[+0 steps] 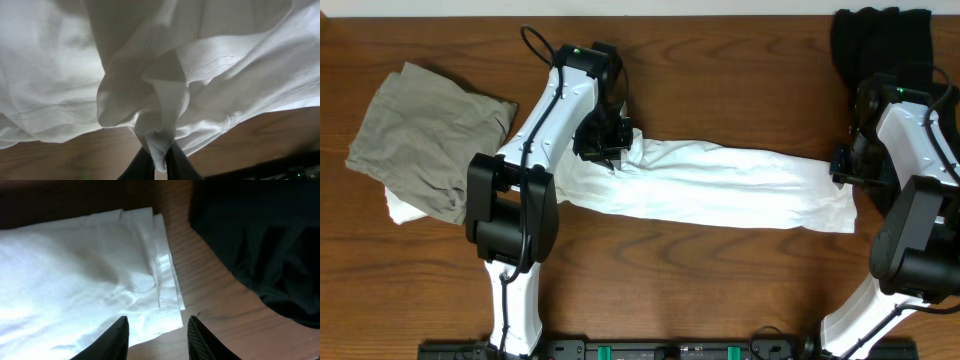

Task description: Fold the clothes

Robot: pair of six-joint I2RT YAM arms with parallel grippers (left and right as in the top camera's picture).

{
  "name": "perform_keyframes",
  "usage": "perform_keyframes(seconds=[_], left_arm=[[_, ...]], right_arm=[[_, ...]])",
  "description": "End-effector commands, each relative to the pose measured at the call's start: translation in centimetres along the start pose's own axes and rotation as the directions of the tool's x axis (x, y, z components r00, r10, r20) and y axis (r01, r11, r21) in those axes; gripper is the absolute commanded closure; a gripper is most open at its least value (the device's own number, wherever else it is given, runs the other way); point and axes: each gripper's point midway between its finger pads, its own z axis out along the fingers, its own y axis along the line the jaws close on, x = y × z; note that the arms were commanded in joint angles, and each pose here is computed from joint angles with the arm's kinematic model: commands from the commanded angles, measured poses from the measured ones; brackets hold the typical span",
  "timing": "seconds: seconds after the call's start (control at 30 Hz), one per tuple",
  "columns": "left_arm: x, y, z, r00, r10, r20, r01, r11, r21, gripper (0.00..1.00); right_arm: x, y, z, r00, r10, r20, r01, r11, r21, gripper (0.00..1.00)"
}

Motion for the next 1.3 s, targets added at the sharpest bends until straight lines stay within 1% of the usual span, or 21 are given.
perform_keyframes(seconds=[0.0,0.2,0.37,0.53,0.87,1.07,1.13,1.17,1.27], left_arm=[[0.3,0.3,0.2,1.000,-0.011,-0.013,0.011,1.000,-0.009,0.89],[0.3,0.3,0.2,1.000,-0.011,-0.013,0.011,1.000,-0.009,0.89],[0.3,0.3,0.2,1.000,-0.011,-0.012,0.011,1.000,-0.009,0.88],[0.2,0.3,0.2,1.000,-0.010,-0.009,0.010,1.000,-0.008,0.89],[0.2,0.3,0.2,1.000,-0.010,-0.009,0.010,1.000,-0.009,0.88],[0.2,0.3,0.2,1.000,-0.010,-0.009,0.010,1.000,-0.008,0.88],[0.2,0.3,0.2,1.000,-0.010,-0.009,0.010,1.000,-0.008,0.89],[0.2,0.3,0.2,1.000,-0.010,-0.009,0.010,1.000,-0.008,0.89],[0.2,0.3,0.2,1.000,-0.010,-0.009,0.010,1.000,-0.008,0.89]], right_arm=[[-0.8,-0.5,-0.6,0.999,0.008,0.050,-0.009,1.000,0.004,0.61],[-2.3,1.1,0.2,0.994,0.023,0.107,-0.015,0.997,-0.076,0.59],[-2.6,1.8,0.8,0.994,0.023,0.104,-0.012,0.994,-0.105,0.60],[-2.8,2.0,1.0,0.994,0.023,0.105,-0.011,0.994,-0.111,0.65],[-2.5,2.3,2.5,0.998,0.015,0.066,-0.008,0.994,-0.105,0.63],[-2.8,2.3,2.7,0.997,0.009,0.073,-0.002,0.995,-0.102,0.63],[-2.8,2.2,2.7,0.997,0.010,0.074,-0.003,0.995,-0.098,0.62],[-2.8,2.1,2.7,0.997,0.010,0.075,-0.003,0.996,-0.093,0.57],[-3.1,1.1,2.8,0.996,0.017,0.085,-0.013,0.999,-0.044,0.54]])
